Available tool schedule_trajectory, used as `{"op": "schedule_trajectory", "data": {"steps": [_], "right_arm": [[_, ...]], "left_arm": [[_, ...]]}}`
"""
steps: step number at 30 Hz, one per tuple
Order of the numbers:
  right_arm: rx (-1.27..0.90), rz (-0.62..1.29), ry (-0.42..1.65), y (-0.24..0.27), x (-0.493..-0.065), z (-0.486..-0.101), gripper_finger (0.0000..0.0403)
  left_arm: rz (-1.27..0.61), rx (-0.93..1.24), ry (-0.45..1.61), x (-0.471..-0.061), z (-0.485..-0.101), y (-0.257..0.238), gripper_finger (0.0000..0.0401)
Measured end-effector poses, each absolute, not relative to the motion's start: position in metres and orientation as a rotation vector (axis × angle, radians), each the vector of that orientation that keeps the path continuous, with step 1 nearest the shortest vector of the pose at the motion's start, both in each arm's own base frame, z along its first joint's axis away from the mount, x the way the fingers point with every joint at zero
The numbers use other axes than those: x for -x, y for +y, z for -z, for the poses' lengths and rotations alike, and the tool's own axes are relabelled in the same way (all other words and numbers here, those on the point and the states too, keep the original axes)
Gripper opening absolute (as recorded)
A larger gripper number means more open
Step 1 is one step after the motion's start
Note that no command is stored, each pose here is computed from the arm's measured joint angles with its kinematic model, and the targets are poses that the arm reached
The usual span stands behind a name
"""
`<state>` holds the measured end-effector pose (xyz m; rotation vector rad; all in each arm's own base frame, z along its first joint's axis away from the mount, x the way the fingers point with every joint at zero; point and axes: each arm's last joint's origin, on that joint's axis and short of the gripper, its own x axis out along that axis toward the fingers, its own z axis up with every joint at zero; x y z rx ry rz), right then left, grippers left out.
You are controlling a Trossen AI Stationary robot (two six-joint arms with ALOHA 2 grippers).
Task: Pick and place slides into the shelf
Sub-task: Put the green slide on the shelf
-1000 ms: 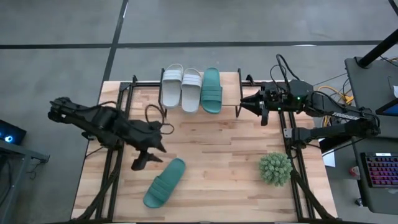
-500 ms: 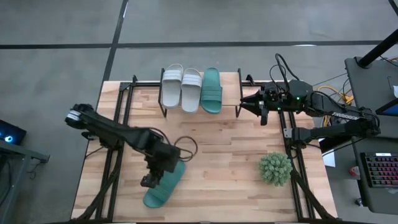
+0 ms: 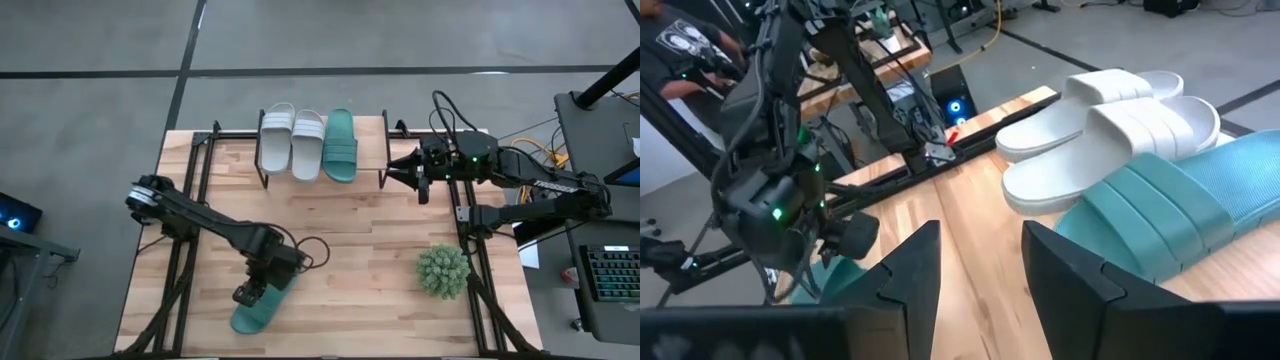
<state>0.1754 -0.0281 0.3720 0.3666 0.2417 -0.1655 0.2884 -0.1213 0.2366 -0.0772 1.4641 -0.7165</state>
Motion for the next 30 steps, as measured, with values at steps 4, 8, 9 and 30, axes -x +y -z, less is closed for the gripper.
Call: {"op": "schedule_trajectory", "data": {"steps": [4, 8, 9, 30], "right_arm": [[-0.367, 0.166, 0.248, -0.028, -0.175, -0.371, 0.0132], [-0.367, 0.167, 0.249, -0.028, -0.175, -0.371, 0.0135], [-0.366, 0.167, 0.25, -0.028, -0.175, -0.371, 0.0136], [-0.363, 0.167, 0.252, -0.028, -0.175, -0.371, 0.013]], "left_arm": [[0.713, 0.089, 1.505, -0.294, -0.224, -0.122, 0.0176], [0.739, 0.104, 1.531, -0.297, -0.215, -0.124, 0.0176], [0.747, 0.1, 1.536, -0.298, -0.213, -0.124, 0.0176], [0.805, 0.152, 1.628, -0.298, -0.183, -0.125, 0.0174]]}}
